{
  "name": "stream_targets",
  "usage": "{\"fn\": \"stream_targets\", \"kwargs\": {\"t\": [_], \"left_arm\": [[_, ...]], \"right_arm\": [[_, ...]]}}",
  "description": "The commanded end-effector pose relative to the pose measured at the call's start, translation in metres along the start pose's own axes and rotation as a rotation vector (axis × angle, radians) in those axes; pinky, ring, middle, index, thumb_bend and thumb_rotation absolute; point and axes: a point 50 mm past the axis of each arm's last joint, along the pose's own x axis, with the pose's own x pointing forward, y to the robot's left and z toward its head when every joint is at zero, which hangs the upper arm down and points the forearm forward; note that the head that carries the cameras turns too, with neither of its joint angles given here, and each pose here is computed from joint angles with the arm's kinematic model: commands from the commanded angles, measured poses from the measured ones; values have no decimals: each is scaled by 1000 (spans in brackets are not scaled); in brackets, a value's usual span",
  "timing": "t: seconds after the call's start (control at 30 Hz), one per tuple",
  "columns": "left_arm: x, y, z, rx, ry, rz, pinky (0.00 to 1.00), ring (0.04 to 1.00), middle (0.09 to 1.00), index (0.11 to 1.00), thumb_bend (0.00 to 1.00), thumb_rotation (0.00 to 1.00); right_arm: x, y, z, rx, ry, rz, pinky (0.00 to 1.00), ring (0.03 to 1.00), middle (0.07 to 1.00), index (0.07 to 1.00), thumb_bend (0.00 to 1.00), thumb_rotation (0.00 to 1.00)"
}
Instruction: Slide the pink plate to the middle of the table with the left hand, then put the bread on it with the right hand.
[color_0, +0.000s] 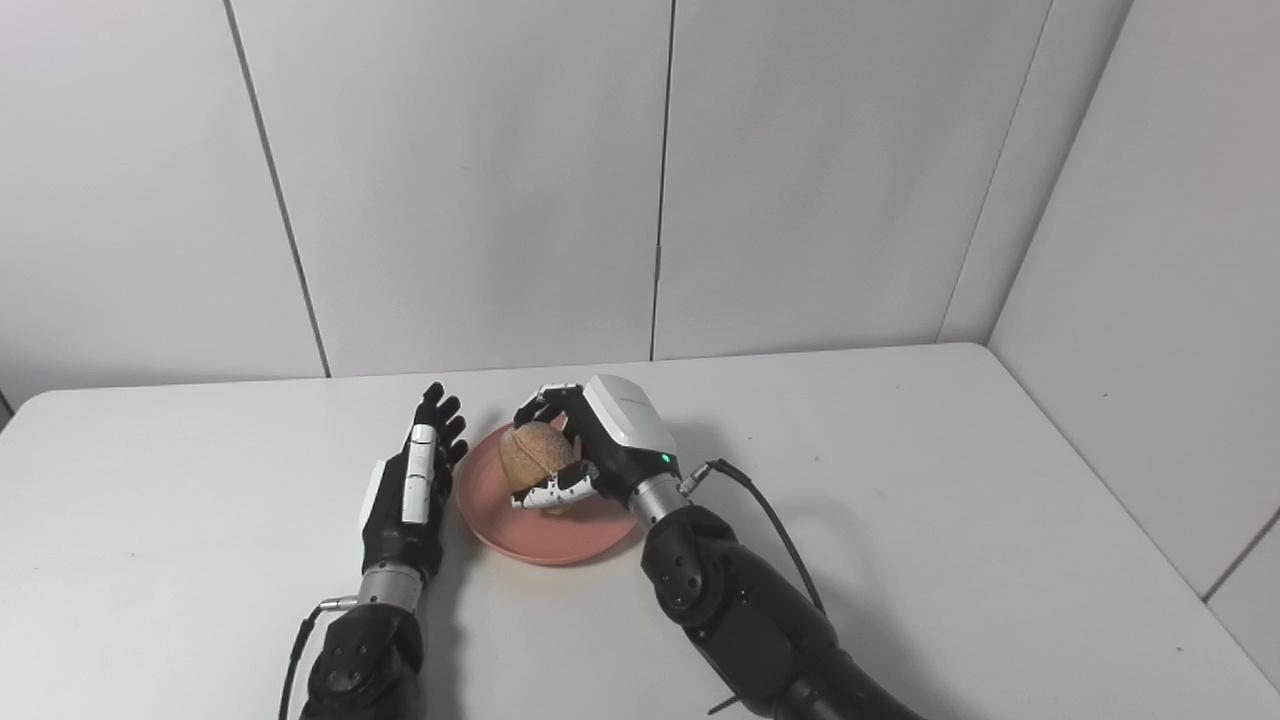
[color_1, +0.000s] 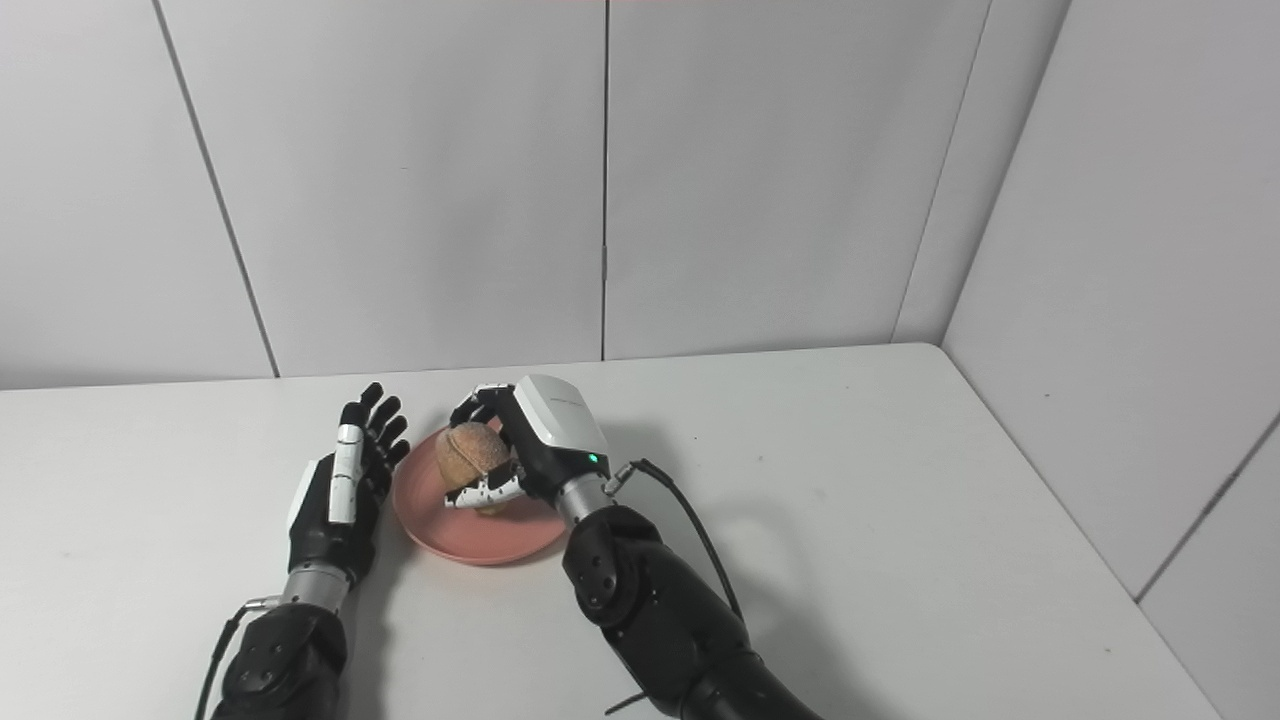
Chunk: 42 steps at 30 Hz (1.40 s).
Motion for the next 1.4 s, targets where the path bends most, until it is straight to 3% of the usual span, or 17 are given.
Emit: {"fn": "stream_targets", "kwargs": {"t": [0.0, 0.3, 0.67, 0.7, 0.77, 0.8, 0.87, 0.93, 0.97, 1.1, 1.23, 1.37], "left_arm": [[5, -6, 11, 15, -39, -16, 956, 967, 967, 955, 745, 979], [4, -7, 10, 13, -41, -12, 946, 963, 960, 952, 751, 966], [1, -7, 10, 10, -38, -12, 955, 967, 965, 957, 755, 966], [1, -7, 11, 13, -41, -13, 953, 966, 962, 955, 758, 967], [1, -7, 11, 17, -45, -16, 951, 966, 962, 955, 758, 969], [1, -8, 11, 20, -44, -16, 952, 968, 965, 957, 756, 970], [1, -8, 12, 24, -38, -17, 967, 976, 972, 961, 762, 978], [1, -7, 11, 28, -38, -19, 974, 979, 974, 961, 761, 981], [1, -7, 11, 30, -40, -20, 974, 976, 971, 961, 756, 988], [1, -6, 11, 33, -39, -24, 976, 979, 973, 965, 759, 993], [2, -6, 12, 27, -38, -26, 969, 977, 976, 959, 755, 993], [2, -5, 12, 25, -36, -23, 977, 980, 980, 959, 750, 996]], "right_arm": [[22, -21, 25, -4, -116, -72, 257, 368, 457, 544, 505, 0], [26, -9, 18, -60, -83, -18, 259, 371, 467, 543, 505, 0], [22, -13, 11, -116, -90, -31, 290, 378, 469, 550, 504, 0], [21, -14, 11, -136, -87, -33, 426, 541, 556, 517, 505, 52], [19, -16, 11, -157, -104, -37, 541, 652, 677, 505, 501, 120], [18, -16, 10, -156, -117, -37, 609, 708, 734, 627, 528, 261], [14, -18, 7, -156, -158, -48, 748, 807, 829, 779, 591, 494], [12, -20, 6, -160, -183, -60, 829, 851, 869, 830, 623, 583], [11, -21, 6, -160, -192, -65, 915, 906, 918, 877, 642, 667], [7, -23, 5, -139, -219, -81, 991, 980, 971, 937, 665, 800], [2, -26, 3, -108, -229, -90, 1000, 999, 988, 985, 689, 911], [-2, -29, 2, -71, -227, -100, 1000, 1000, 1000, 1000, 699, 950]]}}
